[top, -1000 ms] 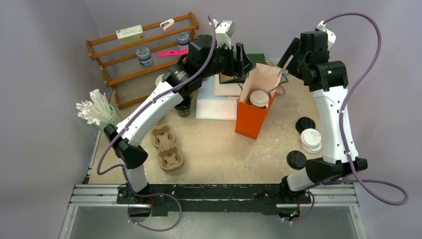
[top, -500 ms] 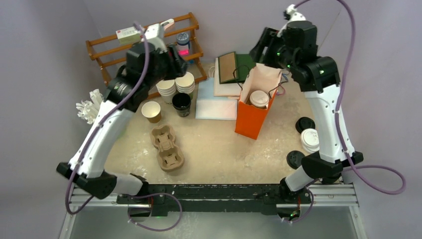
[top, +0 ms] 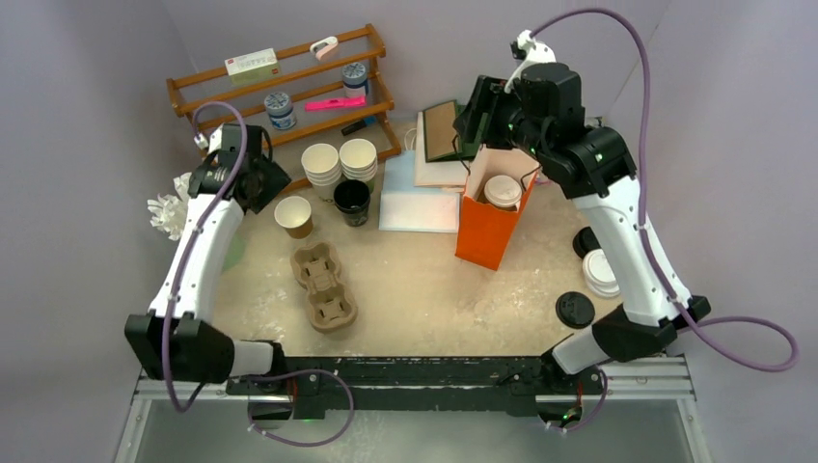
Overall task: Pack the takeout coffee
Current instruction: Pick up the coffee cup from the center of the board.
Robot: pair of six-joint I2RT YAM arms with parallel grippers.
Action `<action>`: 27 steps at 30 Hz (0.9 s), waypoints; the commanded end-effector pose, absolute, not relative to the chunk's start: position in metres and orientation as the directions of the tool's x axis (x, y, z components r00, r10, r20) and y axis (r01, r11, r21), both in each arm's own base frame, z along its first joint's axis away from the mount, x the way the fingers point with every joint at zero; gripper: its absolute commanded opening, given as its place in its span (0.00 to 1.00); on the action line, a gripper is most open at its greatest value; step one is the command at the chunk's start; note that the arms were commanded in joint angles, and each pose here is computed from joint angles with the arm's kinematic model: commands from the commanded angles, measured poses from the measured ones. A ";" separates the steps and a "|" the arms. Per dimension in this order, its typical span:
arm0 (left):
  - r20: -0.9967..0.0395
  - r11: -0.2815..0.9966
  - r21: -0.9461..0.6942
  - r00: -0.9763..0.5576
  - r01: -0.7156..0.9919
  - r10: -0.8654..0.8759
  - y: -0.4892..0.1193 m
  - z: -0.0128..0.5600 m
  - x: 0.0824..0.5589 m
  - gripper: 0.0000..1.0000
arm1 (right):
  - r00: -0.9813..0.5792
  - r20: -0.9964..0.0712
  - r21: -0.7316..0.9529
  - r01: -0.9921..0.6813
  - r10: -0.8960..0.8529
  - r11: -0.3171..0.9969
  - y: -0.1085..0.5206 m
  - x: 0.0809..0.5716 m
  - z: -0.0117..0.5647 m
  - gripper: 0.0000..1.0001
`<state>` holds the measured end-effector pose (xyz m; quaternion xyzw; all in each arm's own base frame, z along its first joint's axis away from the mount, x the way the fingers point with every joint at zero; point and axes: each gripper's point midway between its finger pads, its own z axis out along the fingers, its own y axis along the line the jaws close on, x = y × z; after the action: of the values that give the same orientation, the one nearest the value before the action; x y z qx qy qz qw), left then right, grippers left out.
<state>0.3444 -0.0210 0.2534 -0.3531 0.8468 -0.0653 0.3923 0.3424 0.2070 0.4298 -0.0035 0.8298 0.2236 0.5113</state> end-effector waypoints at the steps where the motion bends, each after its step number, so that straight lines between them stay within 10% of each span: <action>1: -0.469 0.601 -0.351 -0.420 -0.718 -0.777 -0.001 0.205 0.336 0.56 | -0.350 -0.887 0.360 -0.119 0.300 0.925 0.162 0.326 0.453 0.70; 9: -0.447 0.566 -0.294 -0.413 -0.770 -0.794 0.015 0.166 0.343 0.72 | -0.246 -0.924 0.271 0.118 0.292 0.955 0.091 0.299 0.445 0.71; 27: -0.403 0.547 -0.227 -0.434 -0.805 -0.806 0.016 0.093 0.366 0.49 | -0.259 -0.919 0.197 0.353 0.297 0.915 0.040 0.270 0.393 0.73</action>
<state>0.3539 0.0123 0.0965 -0.4640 0.8571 0.0031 0.2237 0.2750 0.0527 0.3912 0.1790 0.8044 -0.0075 0.5665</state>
